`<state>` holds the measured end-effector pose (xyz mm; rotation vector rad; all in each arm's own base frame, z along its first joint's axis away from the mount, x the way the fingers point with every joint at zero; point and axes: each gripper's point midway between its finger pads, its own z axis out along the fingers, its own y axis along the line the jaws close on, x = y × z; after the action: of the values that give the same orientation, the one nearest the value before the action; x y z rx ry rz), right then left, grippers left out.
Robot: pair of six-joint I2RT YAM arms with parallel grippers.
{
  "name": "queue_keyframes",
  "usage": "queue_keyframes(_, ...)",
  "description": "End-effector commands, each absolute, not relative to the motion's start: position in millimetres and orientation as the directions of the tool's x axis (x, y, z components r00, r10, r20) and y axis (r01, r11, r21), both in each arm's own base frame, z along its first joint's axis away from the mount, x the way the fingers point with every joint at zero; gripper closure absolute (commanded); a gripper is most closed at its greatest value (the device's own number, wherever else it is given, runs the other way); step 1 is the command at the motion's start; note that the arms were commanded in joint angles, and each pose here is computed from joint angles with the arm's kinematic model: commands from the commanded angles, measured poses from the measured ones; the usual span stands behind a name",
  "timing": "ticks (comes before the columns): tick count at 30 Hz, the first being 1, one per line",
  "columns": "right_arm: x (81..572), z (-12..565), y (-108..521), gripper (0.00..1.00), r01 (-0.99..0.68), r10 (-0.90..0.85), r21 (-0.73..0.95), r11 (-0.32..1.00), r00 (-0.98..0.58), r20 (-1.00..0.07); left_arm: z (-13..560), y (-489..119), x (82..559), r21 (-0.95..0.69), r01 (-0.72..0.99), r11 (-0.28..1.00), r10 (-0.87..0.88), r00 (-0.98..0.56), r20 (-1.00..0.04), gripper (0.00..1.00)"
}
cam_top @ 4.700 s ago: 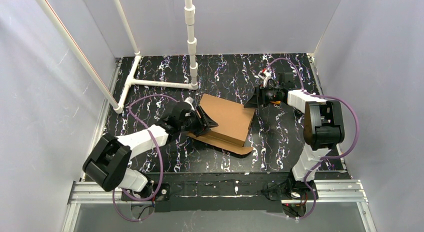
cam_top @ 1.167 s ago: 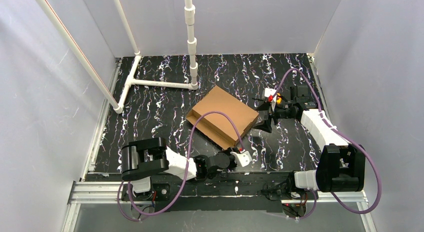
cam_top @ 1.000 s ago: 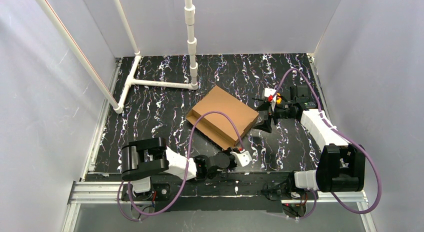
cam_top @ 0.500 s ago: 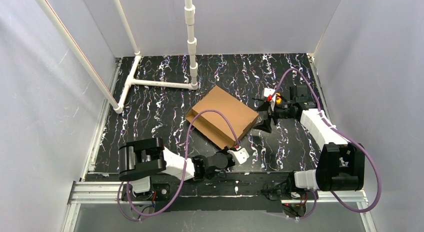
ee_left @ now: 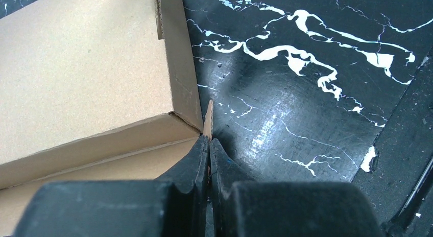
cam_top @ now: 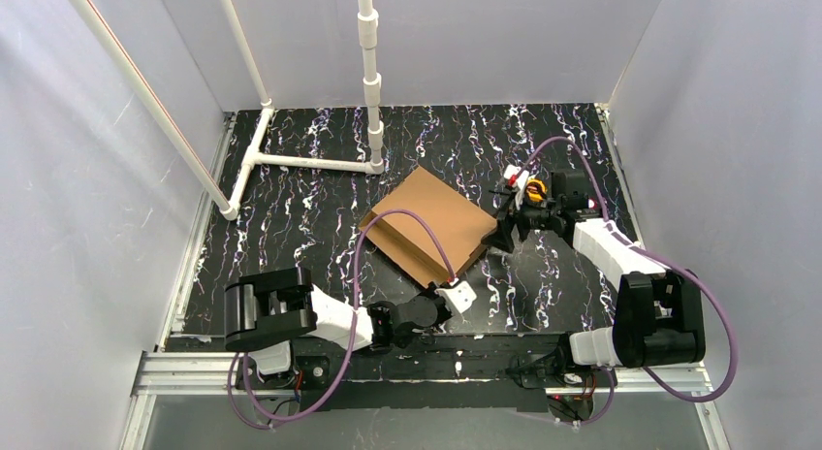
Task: Fold the paper box
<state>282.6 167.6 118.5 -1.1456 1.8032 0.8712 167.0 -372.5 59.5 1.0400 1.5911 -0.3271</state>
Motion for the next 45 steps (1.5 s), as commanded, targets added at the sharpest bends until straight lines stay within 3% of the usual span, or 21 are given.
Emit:
queue_keyframes(1, 327, 142, 169, 0.1, -0.817, -0.192, 0.196, 0.542, -0.347, -0.918, 70, -364, 172, 0.282, 0.733, 0.619, 0.4, 0.014, -0.916, 1.0)
queue_keyframes(6, 345, 132, 161, 0.12, -0.683, -0.079, 0.297, 0.667, -0.462, -0.884, 68, -362, 174, 0.265, 0.731, 0.628, 0.39, -0.002, -0.921, 1.0)
queue_keyframes(13, 350, 103, 162, 0.2, -0.582, -0.016, 0.421, 0.695, -0.598, -0.801, 68, -360, 175, 0.241, 0.728, 0.642, 0.373, -0.022, -0.928, 1.0)
queue_keyframes(19, 350, 96, 162, 0.22, -0.551, 0.019, 0.458, 0.697, -0.625, -0.781, 68, -357, 177, 0.208, 0.722, 0.66, 0.346, -0.048, -0.937, 1.0)
queue_keyframes(32, 350, 73, 159, 0.37, -0.498, 0.031, 0.504, 0.706, -0.689, -0.724, 66, -351, 180, 0.121, 0.705, 0.699, 0.284, -0.119, -0.951, 1.0)
queue_keyframes(45, 352, 64, 155, 0.4, -0.477, 0.024, 0.495, 0.726, -0.702, -0.712, 64, -342, 188, 0.001, 0.671, 0.742, 0.194, -0.214, -0.957, 1.0)
